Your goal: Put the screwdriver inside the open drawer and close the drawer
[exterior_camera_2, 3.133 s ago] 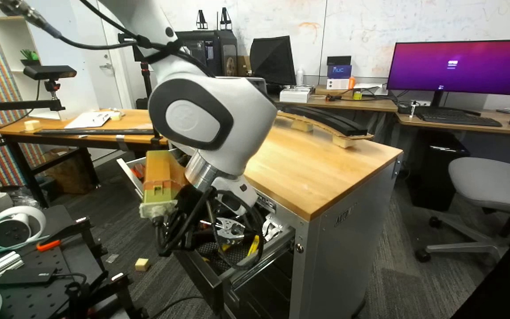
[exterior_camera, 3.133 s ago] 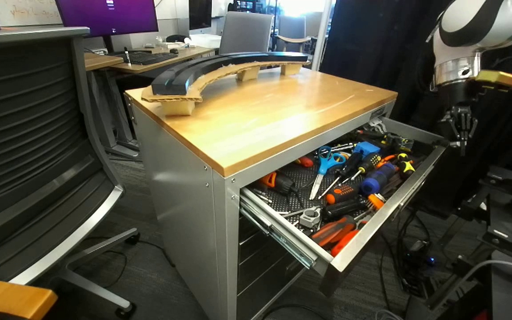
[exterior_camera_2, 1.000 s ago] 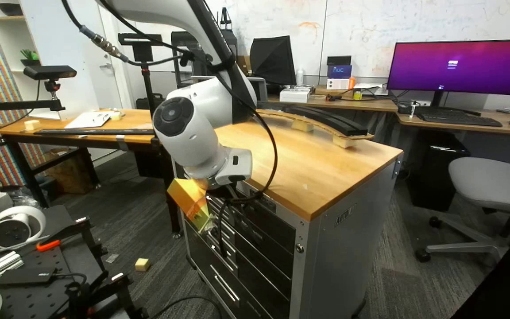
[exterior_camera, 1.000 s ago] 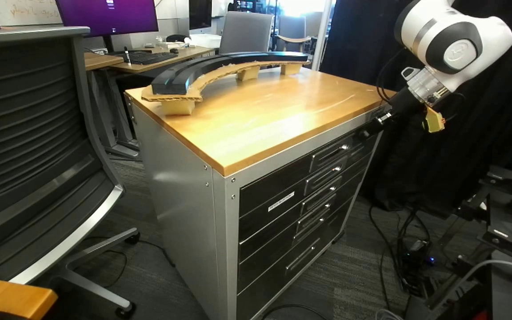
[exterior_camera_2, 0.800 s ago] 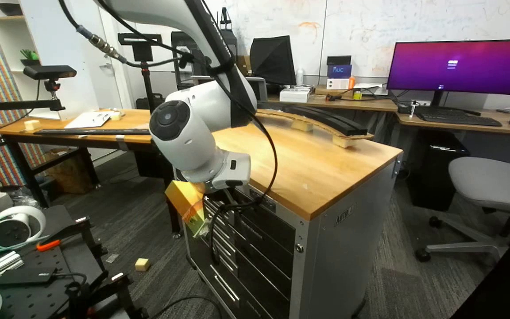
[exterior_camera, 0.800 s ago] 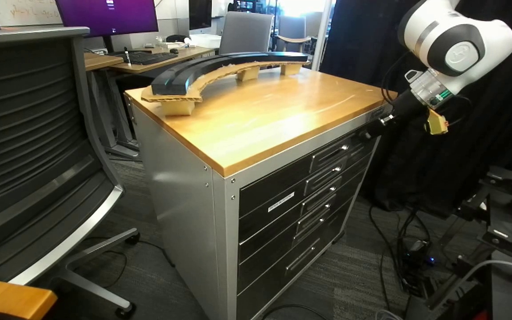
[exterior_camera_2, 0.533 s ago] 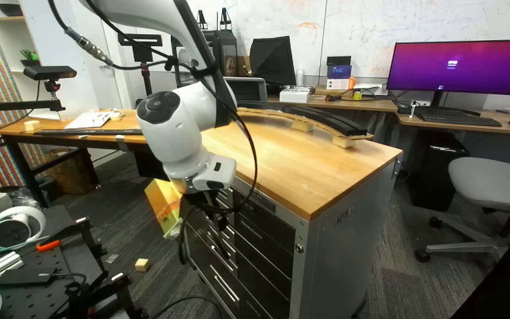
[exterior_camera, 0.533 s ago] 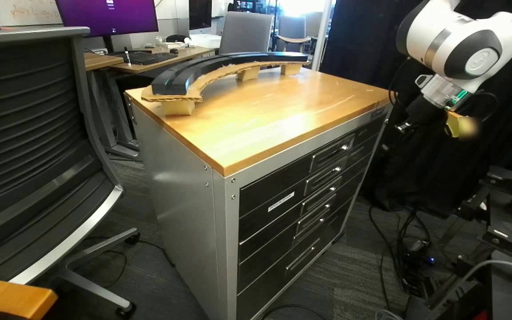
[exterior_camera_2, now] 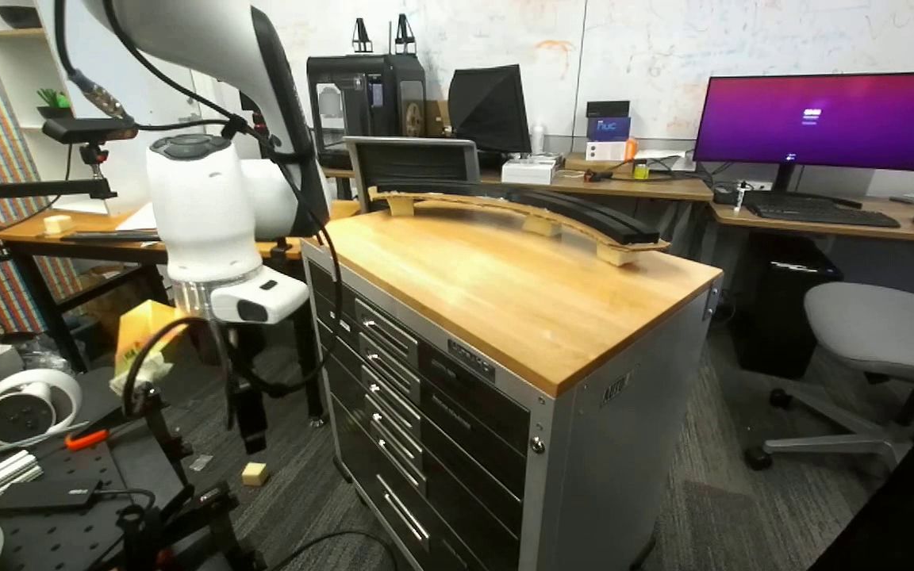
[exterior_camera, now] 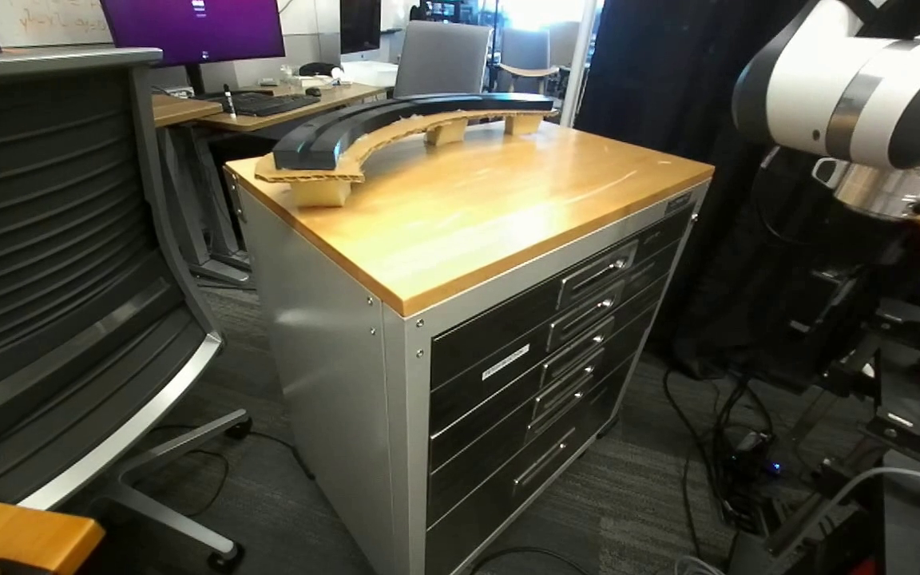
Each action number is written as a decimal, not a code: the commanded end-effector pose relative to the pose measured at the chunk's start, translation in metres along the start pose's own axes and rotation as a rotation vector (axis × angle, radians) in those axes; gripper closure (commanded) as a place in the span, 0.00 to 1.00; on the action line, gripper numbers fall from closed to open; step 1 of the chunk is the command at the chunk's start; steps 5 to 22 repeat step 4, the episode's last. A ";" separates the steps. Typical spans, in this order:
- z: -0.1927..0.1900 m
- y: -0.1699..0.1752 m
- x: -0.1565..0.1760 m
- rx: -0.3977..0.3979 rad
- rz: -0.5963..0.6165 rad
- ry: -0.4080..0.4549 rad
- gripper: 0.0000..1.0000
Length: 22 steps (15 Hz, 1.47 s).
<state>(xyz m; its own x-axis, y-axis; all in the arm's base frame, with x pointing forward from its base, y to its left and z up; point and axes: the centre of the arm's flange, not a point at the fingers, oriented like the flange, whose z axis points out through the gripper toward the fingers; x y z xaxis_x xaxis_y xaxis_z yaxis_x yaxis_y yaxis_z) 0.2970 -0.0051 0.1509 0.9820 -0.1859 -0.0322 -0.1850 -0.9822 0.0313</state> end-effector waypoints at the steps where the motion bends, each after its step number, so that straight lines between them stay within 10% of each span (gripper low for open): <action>1: -0.002 -0.003 -0.002 0.005 -0.005 -0.014 0.00; 22: 0.002 0.002 -0.001 0.010 0.006 -0.014 0.00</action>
